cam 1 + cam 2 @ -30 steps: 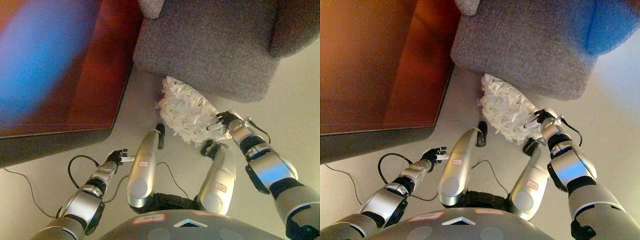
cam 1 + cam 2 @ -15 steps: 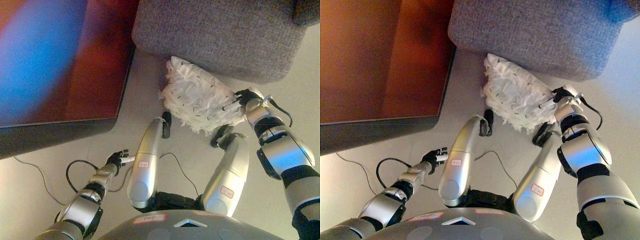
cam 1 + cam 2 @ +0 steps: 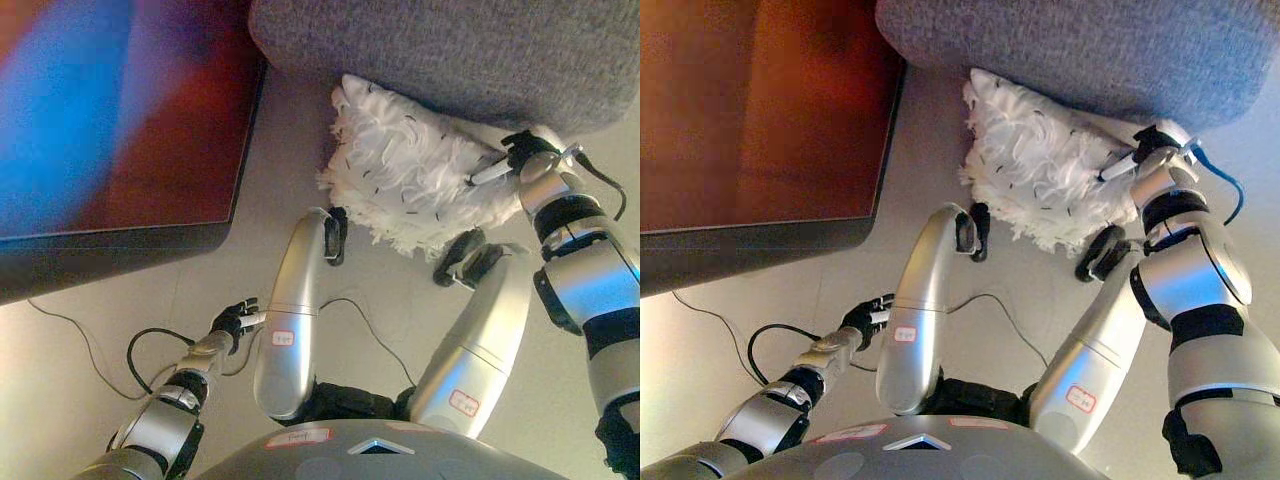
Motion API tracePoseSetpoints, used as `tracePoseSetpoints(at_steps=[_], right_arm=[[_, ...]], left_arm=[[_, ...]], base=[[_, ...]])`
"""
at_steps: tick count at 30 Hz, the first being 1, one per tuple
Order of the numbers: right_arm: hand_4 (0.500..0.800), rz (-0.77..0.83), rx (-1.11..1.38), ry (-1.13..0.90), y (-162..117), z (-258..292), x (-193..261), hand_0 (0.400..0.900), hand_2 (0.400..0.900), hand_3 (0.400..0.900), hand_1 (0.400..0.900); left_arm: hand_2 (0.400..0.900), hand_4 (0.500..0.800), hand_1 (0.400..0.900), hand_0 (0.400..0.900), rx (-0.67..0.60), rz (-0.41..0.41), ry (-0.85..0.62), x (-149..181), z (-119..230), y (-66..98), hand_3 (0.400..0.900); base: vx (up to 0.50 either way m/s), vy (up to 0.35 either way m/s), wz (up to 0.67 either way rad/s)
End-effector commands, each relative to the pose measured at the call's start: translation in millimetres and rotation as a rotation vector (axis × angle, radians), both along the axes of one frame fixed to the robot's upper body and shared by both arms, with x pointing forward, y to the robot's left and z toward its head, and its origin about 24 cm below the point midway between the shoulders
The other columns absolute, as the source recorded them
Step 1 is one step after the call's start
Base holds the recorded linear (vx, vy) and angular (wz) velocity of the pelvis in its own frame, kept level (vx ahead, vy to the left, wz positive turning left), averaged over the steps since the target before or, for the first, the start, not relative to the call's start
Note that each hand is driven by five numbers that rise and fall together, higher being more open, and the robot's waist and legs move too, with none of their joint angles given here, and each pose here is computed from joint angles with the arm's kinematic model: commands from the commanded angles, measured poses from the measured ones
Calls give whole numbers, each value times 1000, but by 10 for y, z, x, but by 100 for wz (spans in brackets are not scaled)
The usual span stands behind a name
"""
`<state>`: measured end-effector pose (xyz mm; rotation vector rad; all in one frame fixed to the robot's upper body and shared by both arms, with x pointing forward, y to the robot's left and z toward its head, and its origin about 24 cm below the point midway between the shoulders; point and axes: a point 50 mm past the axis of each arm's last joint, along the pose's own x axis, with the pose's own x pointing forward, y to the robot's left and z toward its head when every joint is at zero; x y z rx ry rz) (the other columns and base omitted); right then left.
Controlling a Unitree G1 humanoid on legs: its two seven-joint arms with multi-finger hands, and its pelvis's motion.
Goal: Pick up the pillow and put it on the sofa.
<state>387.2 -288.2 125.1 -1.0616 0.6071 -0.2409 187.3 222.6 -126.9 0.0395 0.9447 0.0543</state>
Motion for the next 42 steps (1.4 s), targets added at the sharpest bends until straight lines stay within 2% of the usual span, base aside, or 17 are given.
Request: tracePoseSetpoints(at_steps=[1, 6, 14, 15, 16, 24, 33, 38, 42], right_arm=[[800, 14, -100, -66, -93, 391, 66, 900, 900, 900, 900], [800, 88, -23, -20, 45, 409, 123, 900, 900, 900, 900], [800, 297, 400, 143, 470, 110, 147, 900, 900, 900, 900], [768, 322, 413, 129, 504, 111, 155, 847, 847, 847, 847], [500, 345, 425, 101, 532, 125, 168, 400, 400, 400, 400], [500, 367, 320, -86, 497, 307, 216, 400, 400, 400, 400], [500, 344, 299, -94, 415, 226, 174, 400, 400, 400, 400], [500, 395, 252, -98, 466, 202, 175, 400, 400, 400, 400], [500, 451, 207, -102, 518, 145, 154, 400, 400, 400, 400]], left_arm=[[900, 800, 900, 900, 20, 120, 90, -480, -129, 293, 900], [900, 800, 900, 900, 6, 133, 92, -564, -149, 307, 900], [900, 800, 900, 900, 6, 141, 78, -646, -164, 320, 900], [900, 800, 900, 900, 7, 140, 77, -665, -165, 328, 900], [900, 800, 900, 900, 12, 142, 75, -683, -166, 338, 900], [900, 800, 900, 900, 35, 173, 87, -834, -193, 369, 900], [900, 800, 900, 900, 37, 183, 108, -941, -221, 369, 900], [900, 800, 900, 900, 22, 191, 78, -840, -198, 361, 900], [900, 800, 900, 900, 15, 162, 73, -732, -178, 335, 900]], base=[[-25, -2, 5], [-27, 6, 5], [-13, 6, 4], [0, 0, 0], [0, 0, 0], [20, -13, -4], [38, -10, -7], [-3, -15, -14], [21, -8, -14]])
